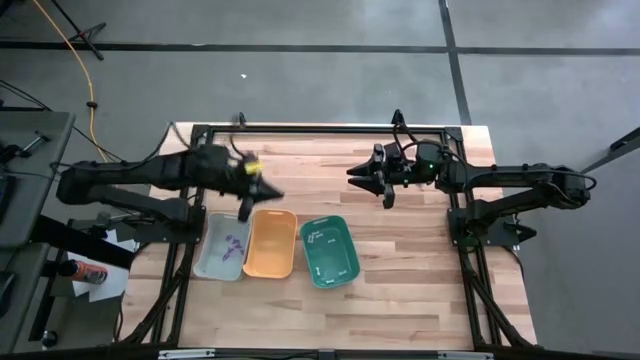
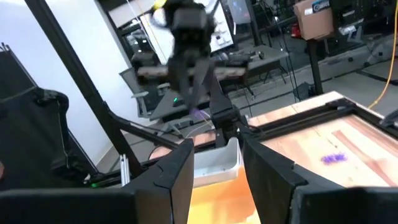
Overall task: Sort Halloween decoration
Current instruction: Put the purple spider toy into the yellow bin, then adjust the green bin
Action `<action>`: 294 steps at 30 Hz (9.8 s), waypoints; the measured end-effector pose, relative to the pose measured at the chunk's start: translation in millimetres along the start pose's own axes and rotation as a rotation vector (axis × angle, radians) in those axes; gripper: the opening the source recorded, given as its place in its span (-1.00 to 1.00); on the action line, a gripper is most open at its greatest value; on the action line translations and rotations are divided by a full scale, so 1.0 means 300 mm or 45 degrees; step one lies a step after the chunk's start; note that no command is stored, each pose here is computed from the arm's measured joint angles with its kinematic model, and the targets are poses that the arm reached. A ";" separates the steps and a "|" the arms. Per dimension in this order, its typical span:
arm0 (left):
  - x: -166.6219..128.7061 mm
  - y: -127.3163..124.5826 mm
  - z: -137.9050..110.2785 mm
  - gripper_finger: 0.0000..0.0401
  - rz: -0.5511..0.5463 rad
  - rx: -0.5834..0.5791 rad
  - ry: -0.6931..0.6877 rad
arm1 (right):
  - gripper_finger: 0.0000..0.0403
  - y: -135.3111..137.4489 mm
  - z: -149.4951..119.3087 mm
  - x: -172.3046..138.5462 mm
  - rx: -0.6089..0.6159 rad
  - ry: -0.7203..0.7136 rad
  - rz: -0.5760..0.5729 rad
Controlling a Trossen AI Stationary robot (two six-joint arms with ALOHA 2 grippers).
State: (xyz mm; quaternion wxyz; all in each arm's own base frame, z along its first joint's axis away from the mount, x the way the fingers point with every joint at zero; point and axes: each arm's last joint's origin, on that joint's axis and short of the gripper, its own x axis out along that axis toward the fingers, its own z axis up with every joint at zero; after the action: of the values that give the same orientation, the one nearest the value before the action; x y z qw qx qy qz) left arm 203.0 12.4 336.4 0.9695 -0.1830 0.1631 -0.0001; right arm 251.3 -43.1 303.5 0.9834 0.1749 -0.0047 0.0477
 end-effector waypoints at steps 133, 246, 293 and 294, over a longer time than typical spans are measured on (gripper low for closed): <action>0.192 0.166 -0.017 -1.00 0.074 0.036 -0.521 | -0.41 -0.484 -0.384 -0.276 0.714 1.230 -1.568; -0.103 0.108 0.113 -1.00 -0.049 0.201 -0.980 | -1.00 0.006 -0.199 0.397 -0.051 1.308 -0.249; -0.048 0.139 0.093 -1.00 0.022 0.114 -0.871 | -1.00 0.368 -0.476 0.298 0.162 1.354 -0.353; -0.048 0.139 0.093 -1.00 0.022 0.114 -0.871 | -1.00 0.362 -0.477 0.284 0.148 1.399 -0.383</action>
State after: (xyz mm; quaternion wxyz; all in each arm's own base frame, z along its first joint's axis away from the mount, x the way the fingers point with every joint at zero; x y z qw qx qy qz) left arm 195.8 62.0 350.7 0.9751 -0.1282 -0.1702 0.0623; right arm 324.7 115.6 208.8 0.8261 0.1770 0.5350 -0.0086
